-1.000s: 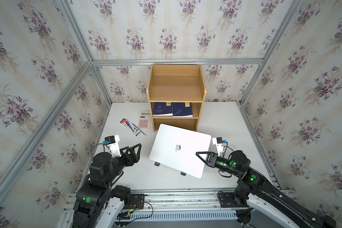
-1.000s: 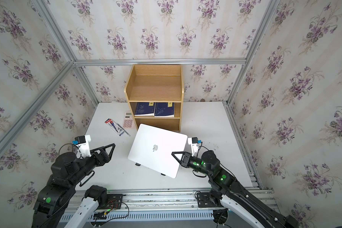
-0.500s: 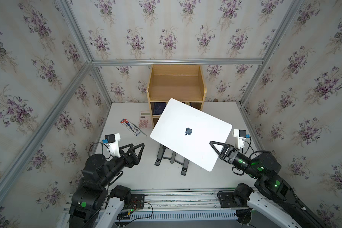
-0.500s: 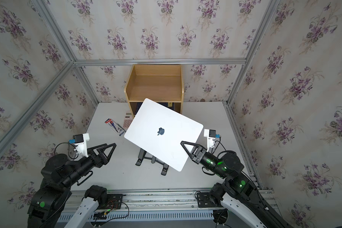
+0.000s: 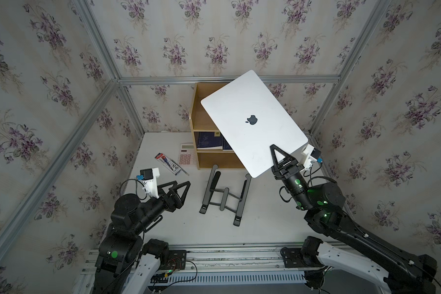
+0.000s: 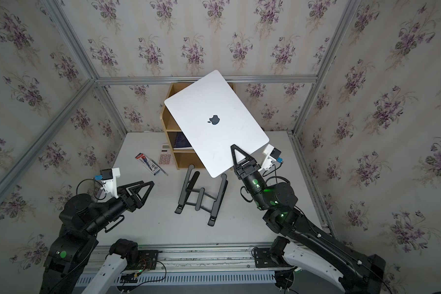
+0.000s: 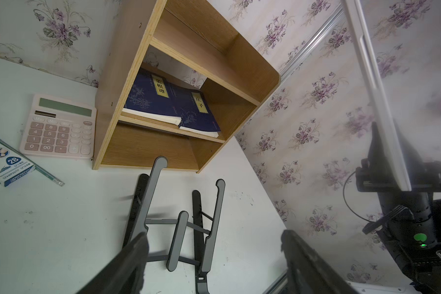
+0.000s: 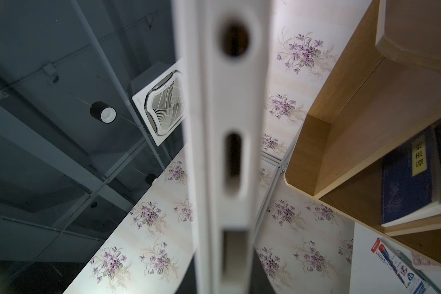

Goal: Close the laptop lid and set it aside
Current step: Place the laptop on the shelf.

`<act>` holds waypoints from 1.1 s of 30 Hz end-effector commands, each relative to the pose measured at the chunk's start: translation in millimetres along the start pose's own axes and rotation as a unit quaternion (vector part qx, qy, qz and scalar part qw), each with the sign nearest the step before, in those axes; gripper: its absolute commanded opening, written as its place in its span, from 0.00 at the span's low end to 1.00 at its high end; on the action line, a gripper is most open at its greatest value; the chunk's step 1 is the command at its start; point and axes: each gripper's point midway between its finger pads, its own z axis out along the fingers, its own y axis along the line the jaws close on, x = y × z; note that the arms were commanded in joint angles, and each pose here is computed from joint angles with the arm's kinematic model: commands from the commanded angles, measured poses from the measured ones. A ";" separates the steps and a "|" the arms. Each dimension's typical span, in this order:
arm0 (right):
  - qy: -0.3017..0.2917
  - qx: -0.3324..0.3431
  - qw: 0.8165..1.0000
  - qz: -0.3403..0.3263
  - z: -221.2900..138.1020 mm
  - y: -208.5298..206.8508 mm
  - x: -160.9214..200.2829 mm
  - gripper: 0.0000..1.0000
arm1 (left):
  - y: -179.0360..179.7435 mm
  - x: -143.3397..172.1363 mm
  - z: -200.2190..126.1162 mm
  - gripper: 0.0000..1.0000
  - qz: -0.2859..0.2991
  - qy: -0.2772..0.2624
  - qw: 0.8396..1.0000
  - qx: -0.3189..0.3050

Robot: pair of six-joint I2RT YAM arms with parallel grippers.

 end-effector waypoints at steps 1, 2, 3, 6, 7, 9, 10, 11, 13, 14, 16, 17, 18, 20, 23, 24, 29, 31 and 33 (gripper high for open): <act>-0.128 -0.083 0.988 0.035 13.0 56.1 -34.5 0.00 | -1.7 -7.6 1.5 0.84 0.014 -0.018 1.000 0.005; -0.130 -0.078 0.988 0.032 23.1 58.2 -28.3 0.00 | 0.0 -7.1 1.7 0.84 0.013 -0.019 1.000 0.001; -0.132 -0.065 0.989 0.034 32.8 55.7 -22.4 0.00 | 1.9 -6.9 1.9 0.84 0.012 -0.020 1.000 -0.003; -0.150 -0.035 0.987 0.052 55.1 40.8 -11.5 0.00 | 5.7 -6.2 1.9 0.84 0.011 -0.020 1.000 -0.012; -0.158 -0.026 0.986 0.057 60.6 34.6 -9.1 0.00 | 6.4 -5.7 1.9 0.84 0.009 -0.019 1.000 -0.014; -0.169 -0.012 0.984 0.058 71.9 26.9 -4.8 0.00 | 8.6 -4.0 2.7 0.84 0.006 -0.016 1.000 -0.017; -0.171 0.000 0.983 0.065 77.7 21.9 -1.3 0.00 | 9.0 -3.3 2.8 0.84 0.004 -0.015 1.000 -0.018; -0.169 0.017 0.983 0.073 84.2 15.2 3.3 0.00 | 8.5 -3.0 2.9 0.84 0.002 -0.015 1.000 -0.016; -0.172 0.038 0.981 0.078 95.6 6.7 10.2 0.00 | 4.6 -2.0 2.2 0.84 0.001 -0.015 1.000 -0.004; -0.176 0.049 0.980 0.084 102.4 -0.9 15.3 0.00 | 2.8 -2.3 0.4 0.84 0.000 -0.018 1.000 0.001; -0.186 0.056 0.977 0.093 111.1 -10.5 21.2 0.00 | 2.1 -3.0 -3.3 0.84 0.004 -0.025 1.000 0.001; -0.188 0.056 0.976 0.099 116.0 -14.4 25.3 0.00 | 2.7 -3.4 -5.5 0.84 0.005 -0.029 1.000 -0.003; -0.189 0.056 0.975 0.103 120.5 -17.4 29.2 0.00 | 4.3 -3.2 -7.3 0.84 0.005 -0.032 0.999 -0.008; -0.187 0.063 0.974 0.107 130.4 -26.3 38.8 0.00 | 4.9 -1.6 -9.4 0.84 0.006 -0.032 0.999 -0.010; -0.194 0.081 0.971 0.109 139.2 -40.9 47.4 0.00 | 5.9 0.2 -9.8 0.85 0.006 -0.028 1.000 -0.012; -0.199 0.086 0.970 0.112 139.9 -46.9 49.3 0.00 | 7.2 1.1 -9.3 0.85 0.006 -0.026 1.000 -0.014; -0.217 0.099 0.965 0.106 146.5 -64.8 53.6 0.00 | 9.9 4.0 -7.2 0.85 0.011 -0.020 1.000 -0.018; -0.219 0.105 0.964 0.107 148.8 -74.3 55.1 0.00 | 10.1 4.0 -6.7 0.84 0.016 -0.019 1.000 -0.018; -0.222 0.110 0.963 0.107 150.6 -81.2 54.7 0.00 | 10.6 4.3 -6.0 0.85 0.020 -0.019 0.999 -0.018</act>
